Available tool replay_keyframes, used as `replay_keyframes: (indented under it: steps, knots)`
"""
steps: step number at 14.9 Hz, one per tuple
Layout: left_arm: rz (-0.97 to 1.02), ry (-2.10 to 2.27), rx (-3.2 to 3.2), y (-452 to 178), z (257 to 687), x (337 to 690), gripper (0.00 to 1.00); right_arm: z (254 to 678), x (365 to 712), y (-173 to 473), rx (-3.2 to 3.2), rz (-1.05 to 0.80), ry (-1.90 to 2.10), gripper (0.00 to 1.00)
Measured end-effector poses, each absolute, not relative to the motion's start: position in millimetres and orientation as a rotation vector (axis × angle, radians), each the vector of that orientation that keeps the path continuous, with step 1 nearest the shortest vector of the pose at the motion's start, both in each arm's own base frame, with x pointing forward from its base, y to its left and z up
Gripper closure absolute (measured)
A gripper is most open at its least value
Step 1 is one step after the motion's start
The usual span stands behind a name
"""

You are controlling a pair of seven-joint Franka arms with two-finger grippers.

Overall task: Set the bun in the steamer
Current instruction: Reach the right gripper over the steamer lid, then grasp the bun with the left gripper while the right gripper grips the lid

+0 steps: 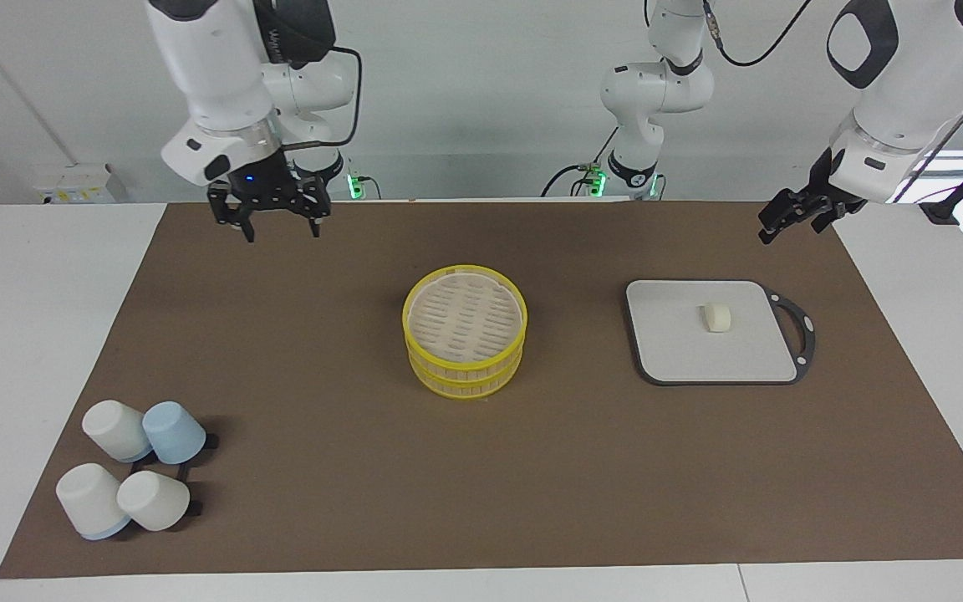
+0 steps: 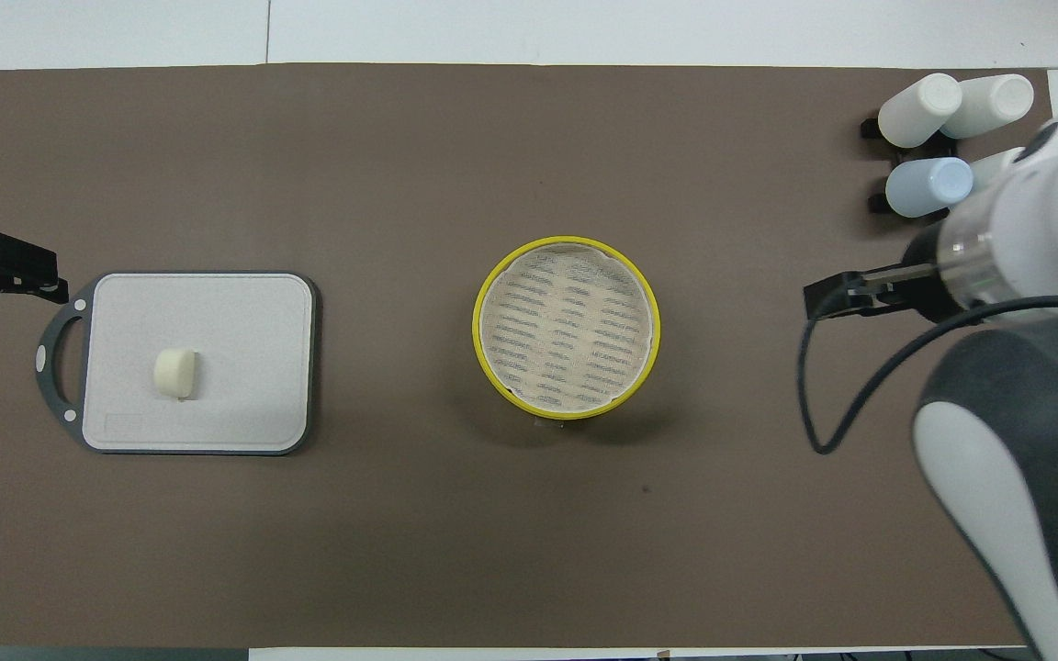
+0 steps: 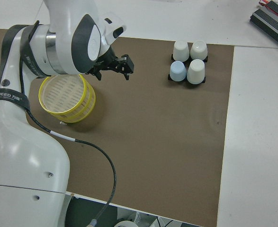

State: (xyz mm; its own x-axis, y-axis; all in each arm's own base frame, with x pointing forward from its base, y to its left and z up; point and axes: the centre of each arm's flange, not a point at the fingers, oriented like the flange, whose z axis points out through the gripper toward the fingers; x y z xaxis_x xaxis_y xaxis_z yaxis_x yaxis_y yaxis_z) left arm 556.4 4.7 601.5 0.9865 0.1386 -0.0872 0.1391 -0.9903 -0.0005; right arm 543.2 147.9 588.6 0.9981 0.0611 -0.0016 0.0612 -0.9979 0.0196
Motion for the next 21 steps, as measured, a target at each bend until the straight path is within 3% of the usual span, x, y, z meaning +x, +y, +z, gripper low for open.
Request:
replay_keyframes:
  steps: [7,16,21]
  knots:
    - [-0.138,0.218,3.125,4.7,601.3,556.3,0.0,524.1,576.4,314.9,3.125,-0.023,-0.129,0.0]
    - [-0.154,0.229,3.122,8.6,570.6,545.1,0.0,468.3,552.7,417.5,3.125,-0.018,-0.219,0.0]
    - [-0.133,0.229,3.12,8.9,564.3,540.6,0.0,453.5,551.0,441.2,3.158,0.032,-0.181,0.0]
